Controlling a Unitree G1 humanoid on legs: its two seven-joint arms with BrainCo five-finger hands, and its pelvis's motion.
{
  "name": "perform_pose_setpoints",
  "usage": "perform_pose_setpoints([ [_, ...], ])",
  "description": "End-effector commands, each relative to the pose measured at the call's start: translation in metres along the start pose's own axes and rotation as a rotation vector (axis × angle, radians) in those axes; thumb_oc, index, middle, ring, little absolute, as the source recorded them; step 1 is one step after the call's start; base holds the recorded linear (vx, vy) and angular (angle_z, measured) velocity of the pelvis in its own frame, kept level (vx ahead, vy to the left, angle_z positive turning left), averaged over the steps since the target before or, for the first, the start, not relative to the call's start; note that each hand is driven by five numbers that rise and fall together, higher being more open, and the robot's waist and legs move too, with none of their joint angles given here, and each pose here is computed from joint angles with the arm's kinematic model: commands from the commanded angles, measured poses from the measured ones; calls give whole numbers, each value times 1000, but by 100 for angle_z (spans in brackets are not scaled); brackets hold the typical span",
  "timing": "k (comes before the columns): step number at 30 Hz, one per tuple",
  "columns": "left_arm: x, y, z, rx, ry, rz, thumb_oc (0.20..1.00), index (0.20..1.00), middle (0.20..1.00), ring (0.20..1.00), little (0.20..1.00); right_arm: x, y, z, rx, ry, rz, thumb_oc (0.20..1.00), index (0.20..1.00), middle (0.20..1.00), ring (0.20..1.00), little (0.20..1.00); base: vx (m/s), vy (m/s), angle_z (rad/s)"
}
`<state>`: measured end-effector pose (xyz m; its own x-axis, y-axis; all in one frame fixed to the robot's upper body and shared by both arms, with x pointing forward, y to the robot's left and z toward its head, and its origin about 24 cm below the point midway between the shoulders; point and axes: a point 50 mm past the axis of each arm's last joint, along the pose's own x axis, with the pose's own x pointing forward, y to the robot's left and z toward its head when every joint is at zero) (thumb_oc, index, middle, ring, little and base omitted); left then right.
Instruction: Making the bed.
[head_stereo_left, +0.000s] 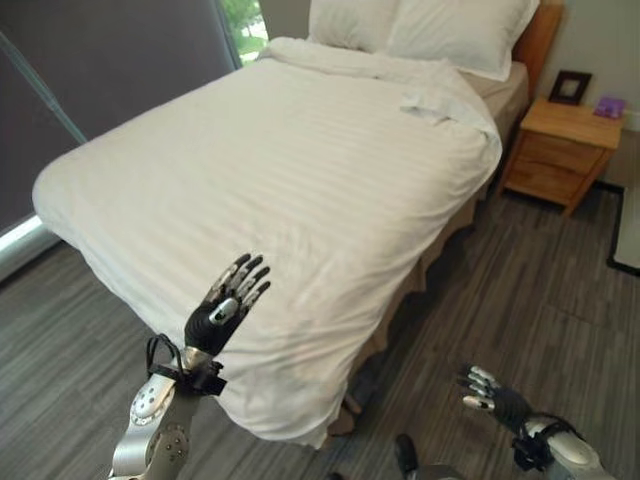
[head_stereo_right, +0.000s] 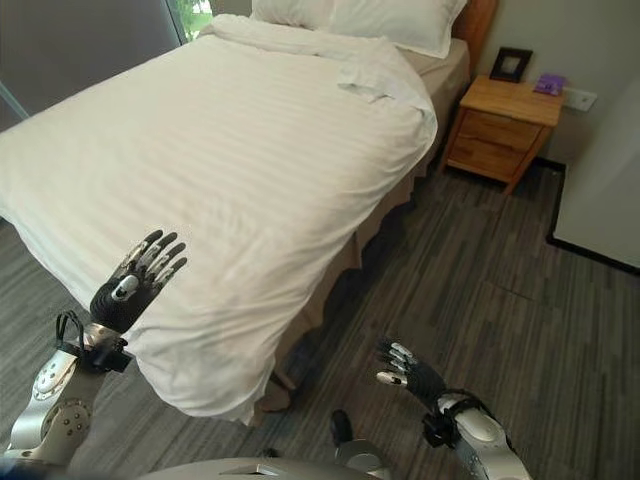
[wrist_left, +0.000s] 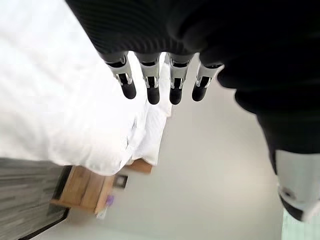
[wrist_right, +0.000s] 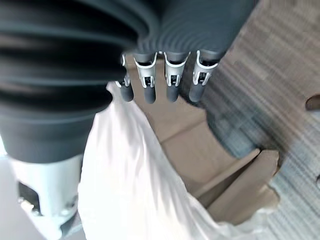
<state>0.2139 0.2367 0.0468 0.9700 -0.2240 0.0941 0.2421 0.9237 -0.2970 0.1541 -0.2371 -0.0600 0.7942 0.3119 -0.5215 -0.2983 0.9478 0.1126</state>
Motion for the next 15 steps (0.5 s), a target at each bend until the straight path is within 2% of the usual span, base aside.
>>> perform_pose_setpoints([
  [1,7,4,9,59,-79,54,373,373,373,373,373,15,9,25,-68,-107,37,1000,1000,1000,1000,1000,-26,17,-3],
  [2,6,10,-5,63,-35,119,200,200,200,200,200,17,10,26,-67,-108,38,1000,1000,1000,1000,1000,0,0,0],
  [5,2,9,-11,185,29,120,200,200,200,200,200,18,10,28,-67,-114,25,1000,1000,1000,1000,1000,0,0,0],
  [12,-7,13,-50,15,133,191,200,200,200,200,200,21,13,30,-62,-116,46,1000,1000,1000,1000,1000,0,0,0],
  [15,-10,16,-63,31,198,211,200,200,200,200,200,23,14,32,-73,-117,52,1000,1000,1000,1000,1000,1,11,-2],
])
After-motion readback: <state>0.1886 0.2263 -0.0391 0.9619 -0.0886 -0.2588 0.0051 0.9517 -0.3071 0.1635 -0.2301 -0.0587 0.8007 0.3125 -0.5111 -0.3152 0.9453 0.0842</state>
